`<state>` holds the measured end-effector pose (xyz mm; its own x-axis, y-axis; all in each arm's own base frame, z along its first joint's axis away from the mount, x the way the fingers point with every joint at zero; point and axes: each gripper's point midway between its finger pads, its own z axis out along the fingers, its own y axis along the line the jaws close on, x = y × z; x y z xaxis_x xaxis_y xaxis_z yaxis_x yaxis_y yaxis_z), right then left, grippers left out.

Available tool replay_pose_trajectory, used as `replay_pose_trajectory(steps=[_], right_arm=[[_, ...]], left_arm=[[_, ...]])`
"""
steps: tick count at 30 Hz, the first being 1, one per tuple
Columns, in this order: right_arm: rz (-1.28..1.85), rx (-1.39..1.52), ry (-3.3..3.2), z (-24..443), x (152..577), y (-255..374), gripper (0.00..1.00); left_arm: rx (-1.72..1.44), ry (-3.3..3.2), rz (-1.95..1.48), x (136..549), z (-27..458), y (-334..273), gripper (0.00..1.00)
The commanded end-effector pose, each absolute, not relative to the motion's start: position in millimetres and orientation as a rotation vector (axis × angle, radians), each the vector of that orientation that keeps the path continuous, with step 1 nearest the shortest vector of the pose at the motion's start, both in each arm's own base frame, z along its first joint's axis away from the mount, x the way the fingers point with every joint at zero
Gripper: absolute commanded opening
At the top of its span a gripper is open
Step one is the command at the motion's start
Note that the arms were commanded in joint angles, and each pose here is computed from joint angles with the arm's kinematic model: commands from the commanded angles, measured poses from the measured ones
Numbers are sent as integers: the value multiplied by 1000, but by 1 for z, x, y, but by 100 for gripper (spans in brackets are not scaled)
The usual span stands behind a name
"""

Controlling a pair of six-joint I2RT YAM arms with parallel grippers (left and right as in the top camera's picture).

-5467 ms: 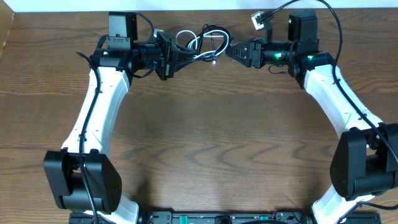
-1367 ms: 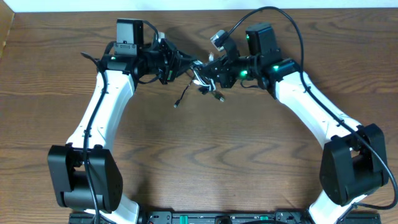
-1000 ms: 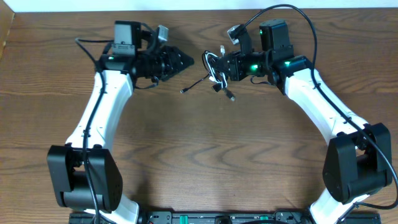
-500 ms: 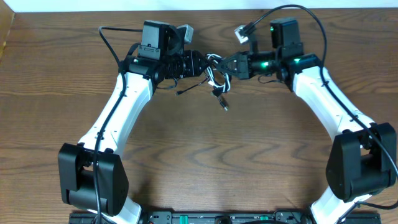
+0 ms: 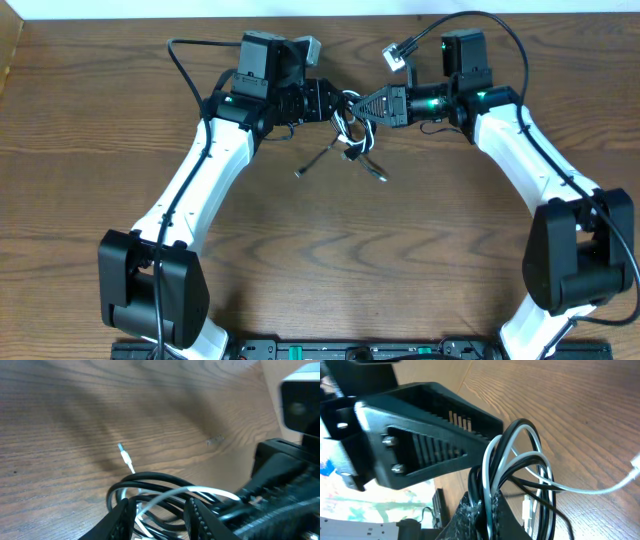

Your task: Untangle cables

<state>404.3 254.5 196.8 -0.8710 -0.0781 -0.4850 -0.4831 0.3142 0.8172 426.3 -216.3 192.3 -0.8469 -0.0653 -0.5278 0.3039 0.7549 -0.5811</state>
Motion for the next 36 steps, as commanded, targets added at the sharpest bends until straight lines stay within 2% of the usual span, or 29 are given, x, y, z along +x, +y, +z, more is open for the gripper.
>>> replay_pose_trajectory(steps=[1,19,26,36], right_arm=[[1643,-489,2221,197,406,252,1],[1653,-454,2225,198,410,246,1],[1685,-469,2205,202,408,247,1],[1757,-497,2171,211,402,249,1]], left_arm=[[196,2418,-936,423,195,-222,35],[315,2454,-944,404,188,-235,32],[231,2471,-762,416,179,-225,31],[97,2445,-728,435,175,-225,31]])
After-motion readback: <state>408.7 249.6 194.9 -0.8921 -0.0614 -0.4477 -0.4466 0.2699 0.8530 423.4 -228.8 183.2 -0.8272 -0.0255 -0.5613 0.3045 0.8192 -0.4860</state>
